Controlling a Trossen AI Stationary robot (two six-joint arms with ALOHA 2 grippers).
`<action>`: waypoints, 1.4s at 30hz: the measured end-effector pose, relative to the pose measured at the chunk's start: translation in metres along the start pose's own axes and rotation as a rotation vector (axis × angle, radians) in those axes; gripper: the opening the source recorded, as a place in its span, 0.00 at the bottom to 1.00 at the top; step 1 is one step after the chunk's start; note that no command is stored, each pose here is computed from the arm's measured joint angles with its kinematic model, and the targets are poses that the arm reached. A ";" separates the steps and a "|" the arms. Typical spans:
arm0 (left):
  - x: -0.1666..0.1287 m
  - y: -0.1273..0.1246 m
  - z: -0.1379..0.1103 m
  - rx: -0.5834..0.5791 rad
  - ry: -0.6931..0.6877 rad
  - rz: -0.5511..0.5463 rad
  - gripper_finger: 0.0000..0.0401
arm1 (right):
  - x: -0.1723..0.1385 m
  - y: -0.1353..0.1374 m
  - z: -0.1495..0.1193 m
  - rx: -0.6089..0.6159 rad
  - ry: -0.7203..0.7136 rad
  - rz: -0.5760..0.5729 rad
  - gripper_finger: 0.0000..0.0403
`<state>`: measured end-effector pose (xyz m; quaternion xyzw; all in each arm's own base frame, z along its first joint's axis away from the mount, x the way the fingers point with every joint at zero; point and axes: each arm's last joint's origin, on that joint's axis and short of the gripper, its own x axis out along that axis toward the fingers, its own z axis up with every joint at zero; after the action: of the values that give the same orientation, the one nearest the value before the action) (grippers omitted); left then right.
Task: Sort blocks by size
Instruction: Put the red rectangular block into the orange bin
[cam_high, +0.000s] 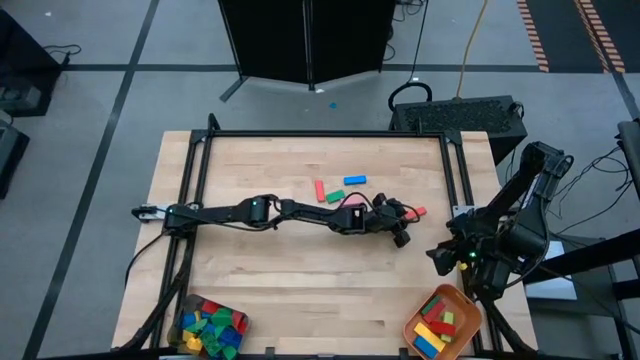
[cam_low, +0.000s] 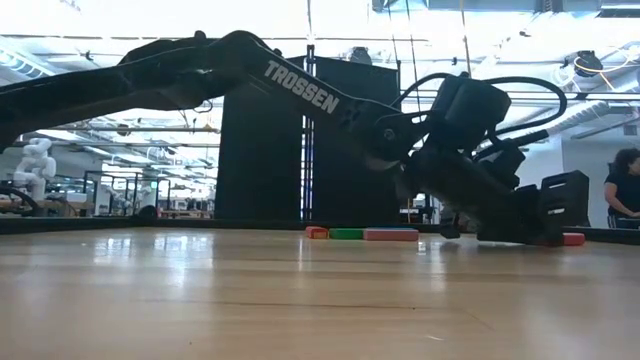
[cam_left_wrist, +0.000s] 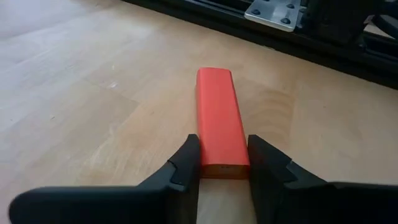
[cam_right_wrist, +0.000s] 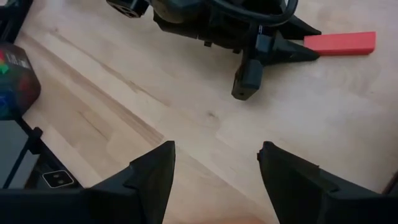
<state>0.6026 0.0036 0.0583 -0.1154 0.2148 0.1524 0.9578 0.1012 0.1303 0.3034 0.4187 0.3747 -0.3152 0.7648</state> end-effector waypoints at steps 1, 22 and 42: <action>0.000 0.000 0.000 -0.001 0.004 0.000 0.22 | 0.000 0.000 0.000 0.000 0.000 0.000 0.56; -0.095 -0.063 0.070 0.257 0.261 -0.115 0.22 | -0.019 -0.019 -0.025 -0.451 0.122 0.038 0.56; -0.160 -0.196 0.070 0.371 -0.163 -0.729 0.22 | -0.022 -0.029 -0.031 -0.522 0.069 0.004 0.56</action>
<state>0.5582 -0.1965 0.2215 0.0031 0.1070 -0.2296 0.9674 0.0575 0.1483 0.2987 0.2183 0.4682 -0.1917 0.8345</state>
